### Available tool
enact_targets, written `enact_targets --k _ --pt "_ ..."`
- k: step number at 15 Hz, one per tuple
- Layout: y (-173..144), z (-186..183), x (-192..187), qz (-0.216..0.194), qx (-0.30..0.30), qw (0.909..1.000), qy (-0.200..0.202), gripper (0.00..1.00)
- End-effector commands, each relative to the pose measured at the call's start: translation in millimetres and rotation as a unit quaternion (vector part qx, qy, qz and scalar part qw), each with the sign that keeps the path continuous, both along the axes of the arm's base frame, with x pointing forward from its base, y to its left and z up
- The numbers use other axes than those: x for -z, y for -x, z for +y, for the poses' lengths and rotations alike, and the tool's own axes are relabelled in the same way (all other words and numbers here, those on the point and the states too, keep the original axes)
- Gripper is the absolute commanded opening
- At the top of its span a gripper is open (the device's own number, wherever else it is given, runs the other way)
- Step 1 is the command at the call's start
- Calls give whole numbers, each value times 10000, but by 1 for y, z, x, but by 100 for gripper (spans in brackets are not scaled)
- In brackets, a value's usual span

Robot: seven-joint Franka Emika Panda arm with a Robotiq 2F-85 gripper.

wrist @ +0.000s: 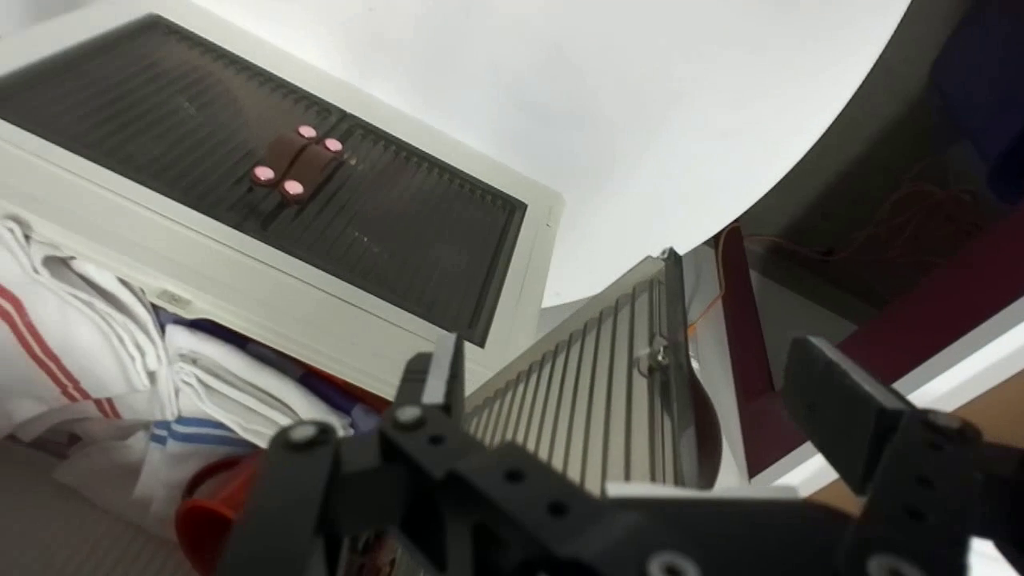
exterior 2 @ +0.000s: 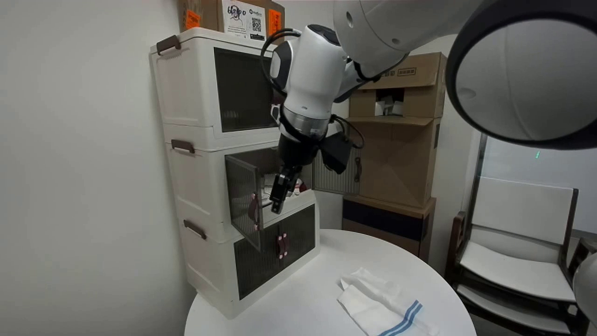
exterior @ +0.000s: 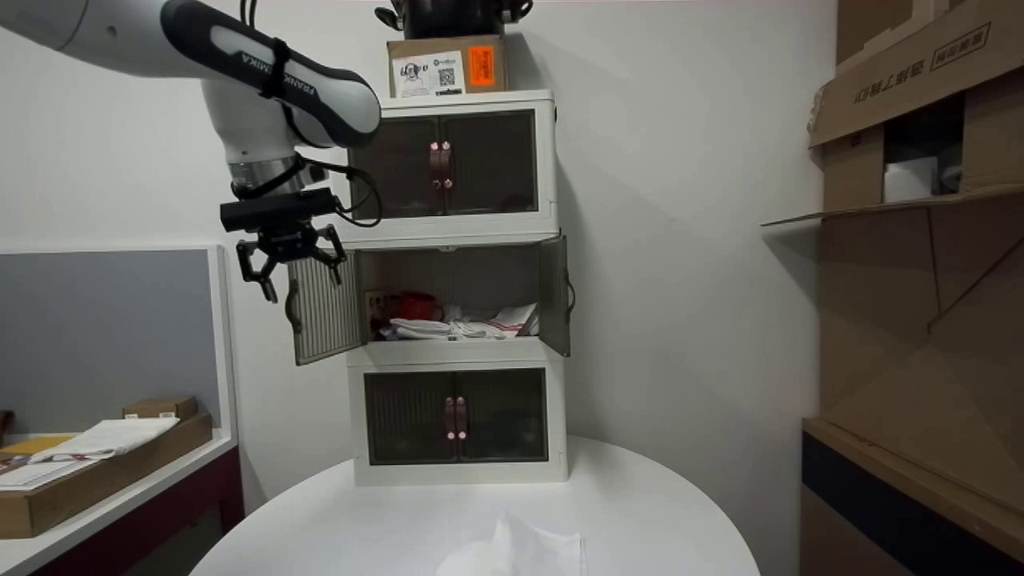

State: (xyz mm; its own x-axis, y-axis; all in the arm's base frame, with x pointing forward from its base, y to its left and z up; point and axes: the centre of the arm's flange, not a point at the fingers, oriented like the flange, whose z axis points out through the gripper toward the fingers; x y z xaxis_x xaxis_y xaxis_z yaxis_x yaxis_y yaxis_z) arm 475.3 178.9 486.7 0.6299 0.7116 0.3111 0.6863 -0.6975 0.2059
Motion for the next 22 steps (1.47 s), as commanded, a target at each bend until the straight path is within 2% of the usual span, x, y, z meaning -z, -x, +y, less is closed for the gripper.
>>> enact_targets --k 1,4,6,7,10,11,14,22 --pt "7 -7 -75 228 291 9993 72 100" --pt "20 -26 -82 -9 557 9983 198 100" --pt "21 -42 -94 -338 799 9947 559 100" --pt "20 -52 -104 -568 991 9909 717 100" --pt "18 -89 -137 -951 1590 9791 842 100" --pt "24 -85 -75 -922 1224 9864 602 100" --pt "26 -104 -88 -1082 1470 9808 686 100" --pt "28 -95 -85 -1178 1541 9780 773 100"
